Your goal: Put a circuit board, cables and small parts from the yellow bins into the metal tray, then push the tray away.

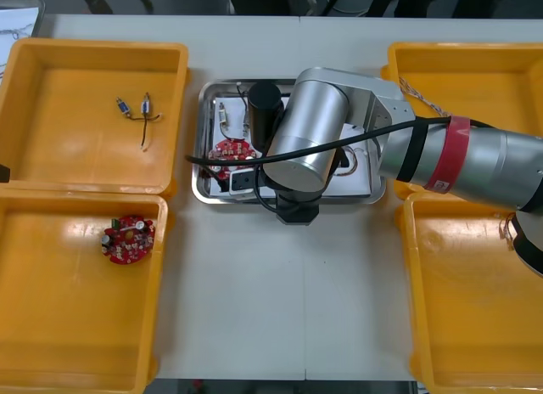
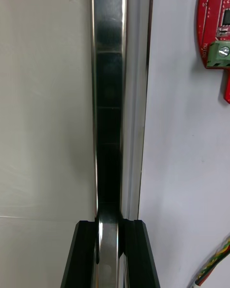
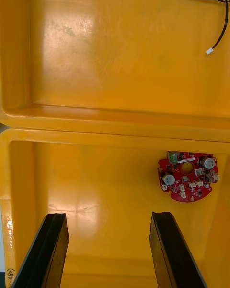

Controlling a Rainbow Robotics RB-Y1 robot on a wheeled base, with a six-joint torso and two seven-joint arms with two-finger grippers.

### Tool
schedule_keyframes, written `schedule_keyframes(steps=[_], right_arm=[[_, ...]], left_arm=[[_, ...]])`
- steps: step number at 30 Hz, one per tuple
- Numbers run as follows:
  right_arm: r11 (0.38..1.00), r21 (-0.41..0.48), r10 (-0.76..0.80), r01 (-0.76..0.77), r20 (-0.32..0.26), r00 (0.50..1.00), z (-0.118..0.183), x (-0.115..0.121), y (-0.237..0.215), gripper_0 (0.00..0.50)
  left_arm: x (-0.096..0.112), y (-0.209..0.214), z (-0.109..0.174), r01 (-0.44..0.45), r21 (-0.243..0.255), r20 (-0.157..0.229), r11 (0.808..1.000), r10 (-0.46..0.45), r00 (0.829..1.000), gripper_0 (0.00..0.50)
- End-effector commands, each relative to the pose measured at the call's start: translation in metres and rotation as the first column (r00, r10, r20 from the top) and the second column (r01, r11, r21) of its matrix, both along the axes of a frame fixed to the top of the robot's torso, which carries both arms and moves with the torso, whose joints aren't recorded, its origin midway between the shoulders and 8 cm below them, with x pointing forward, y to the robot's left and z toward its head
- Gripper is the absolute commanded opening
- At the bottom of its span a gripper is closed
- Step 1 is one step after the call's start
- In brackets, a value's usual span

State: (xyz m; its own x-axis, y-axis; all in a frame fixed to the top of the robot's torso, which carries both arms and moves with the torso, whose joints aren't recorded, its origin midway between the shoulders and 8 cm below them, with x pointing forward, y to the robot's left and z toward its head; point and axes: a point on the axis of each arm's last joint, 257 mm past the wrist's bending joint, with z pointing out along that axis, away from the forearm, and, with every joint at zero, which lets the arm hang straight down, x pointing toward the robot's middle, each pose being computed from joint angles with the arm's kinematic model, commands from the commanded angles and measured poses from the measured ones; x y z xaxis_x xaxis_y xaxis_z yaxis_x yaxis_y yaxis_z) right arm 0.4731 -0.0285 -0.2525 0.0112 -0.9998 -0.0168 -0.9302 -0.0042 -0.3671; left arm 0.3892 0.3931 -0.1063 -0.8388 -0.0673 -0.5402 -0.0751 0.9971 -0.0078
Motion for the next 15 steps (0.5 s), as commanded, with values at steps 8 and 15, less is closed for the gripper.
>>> schedule_keyframes(steps=[8, 15], right_arm=[[1.0, 0.022, 0.018, -0.02, 0.105, 0.994, 0.048, 0.052, 0.001, 0.0], [0.998, 0.047, 0.022, -0.029, 0.149, 0.989, 0.06, 0.072, 0.012, 0.0]], left_arm=[[-0.006, 0.004, 0.0, 0.024, 0.031, 0.006, 0.999, -0.024, 1.0, 0.5], [-0.006, 0.004, 0.0, 0.024, 0.031, 0.006, 0.999, -0.024, 1.0, 0.5]])
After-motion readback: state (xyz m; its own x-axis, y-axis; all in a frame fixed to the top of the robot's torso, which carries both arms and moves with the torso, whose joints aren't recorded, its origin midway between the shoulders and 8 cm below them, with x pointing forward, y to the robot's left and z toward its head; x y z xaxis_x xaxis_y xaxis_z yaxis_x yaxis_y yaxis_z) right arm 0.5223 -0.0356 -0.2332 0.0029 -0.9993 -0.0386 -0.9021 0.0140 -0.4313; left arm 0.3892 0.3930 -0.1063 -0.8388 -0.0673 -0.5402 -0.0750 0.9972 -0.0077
